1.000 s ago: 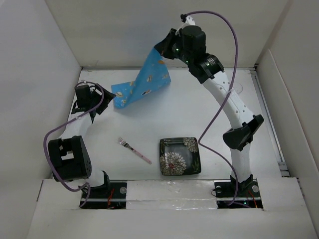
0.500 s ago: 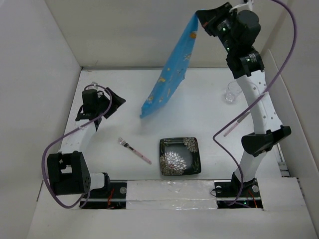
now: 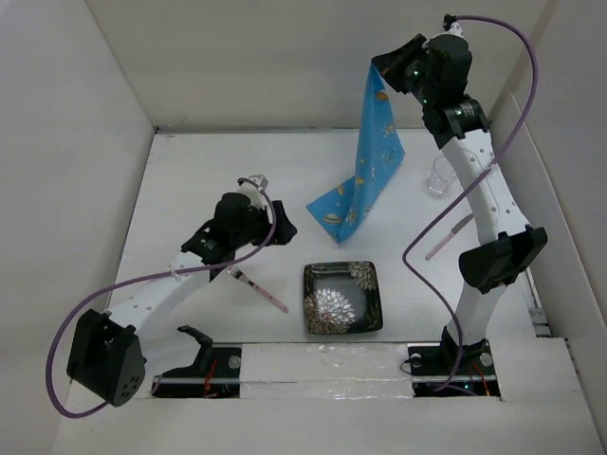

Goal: Set the dinner table for one person

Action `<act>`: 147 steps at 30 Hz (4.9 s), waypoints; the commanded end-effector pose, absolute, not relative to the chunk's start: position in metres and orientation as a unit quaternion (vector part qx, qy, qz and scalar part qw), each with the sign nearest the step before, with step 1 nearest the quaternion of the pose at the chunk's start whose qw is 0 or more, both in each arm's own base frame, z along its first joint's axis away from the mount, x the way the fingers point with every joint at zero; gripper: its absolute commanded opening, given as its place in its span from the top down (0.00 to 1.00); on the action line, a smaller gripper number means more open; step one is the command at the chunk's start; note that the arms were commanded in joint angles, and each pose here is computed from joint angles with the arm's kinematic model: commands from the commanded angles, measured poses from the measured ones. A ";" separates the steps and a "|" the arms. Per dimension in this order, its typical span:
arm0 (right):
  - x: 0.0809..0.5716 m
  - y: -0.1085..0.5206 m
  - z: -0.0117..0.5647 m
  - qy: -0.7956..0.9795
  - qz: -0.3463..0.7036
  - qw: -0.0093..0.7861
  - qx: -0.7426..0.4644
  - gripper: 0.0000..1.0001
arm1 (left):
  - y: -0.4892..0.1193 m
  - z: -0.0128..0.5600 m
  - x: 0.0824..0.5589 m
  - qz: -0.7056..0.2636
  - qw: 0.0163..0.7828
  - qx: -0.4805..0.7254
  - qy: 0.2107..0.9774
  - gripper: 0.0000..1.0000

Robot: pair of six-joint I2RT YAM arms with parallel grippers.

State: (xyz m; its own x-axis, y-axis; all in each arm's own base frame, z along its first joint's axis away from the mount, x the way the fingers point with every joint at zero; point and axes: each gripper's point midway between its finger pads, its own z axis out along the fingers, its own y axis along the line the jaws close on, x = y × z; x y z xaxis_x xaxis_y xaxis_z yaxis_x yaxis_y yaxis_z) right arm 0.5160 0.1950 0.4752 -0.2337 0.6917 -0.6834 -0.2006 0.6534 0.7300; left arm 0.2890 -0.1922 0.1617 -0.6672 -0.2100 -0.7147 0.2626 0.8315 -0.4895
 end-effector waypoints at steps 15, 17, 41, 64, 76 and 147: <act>0.496 0.185 0.504 0.665 0.403 0.611 0.146 1.00 | -0.352 0.109 0.325 -0.225 0.356 0.212 0.882 0.22; 0.493 0.185 0.506 0.665 0.405 0.611 0.143 1.00 | -0.373 0.114 0.325 -0.239 0.355 0.227 0.875 0.22; 0.413 0.175 0.501 0.705 0.381 0.594 0.074 1.00 | -0.151 0.309 0.411 -0.019 0.558 0.028 0.829 1.00; 0.422 0.133 0.212 0.856 0.241 0.407 0.208 1.00 | -0.158 0.234 0.571 0.035 0.476 -0.018 0.879 0.25; 0.412 0.129 0.170 0.872 0.222 0.380 0.214 1.00 | -0.073 0.157 0.400 -0.014 0.383 -0.146 0.912 0.92; 0.522 0.085 0.573 0.609 0.243 0.737 0.162 1.00 | -0.021 0.513 0.522 -0.223 0.682 -0.260 0.647 1.00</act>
State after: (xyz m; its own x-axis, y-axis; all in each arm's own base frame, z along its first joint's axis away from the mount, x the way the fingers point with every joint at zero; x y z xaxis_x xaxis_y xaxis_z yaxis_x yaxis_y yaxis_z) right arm 0.5455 0.1015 0.5435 0.0698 0.5792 -0.8122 -0.1679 0.8094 0.5628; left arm 0.5437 -0.0290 0.4562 0.0007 -0.5957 -0.8032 -0.1480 0.7943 -0.5893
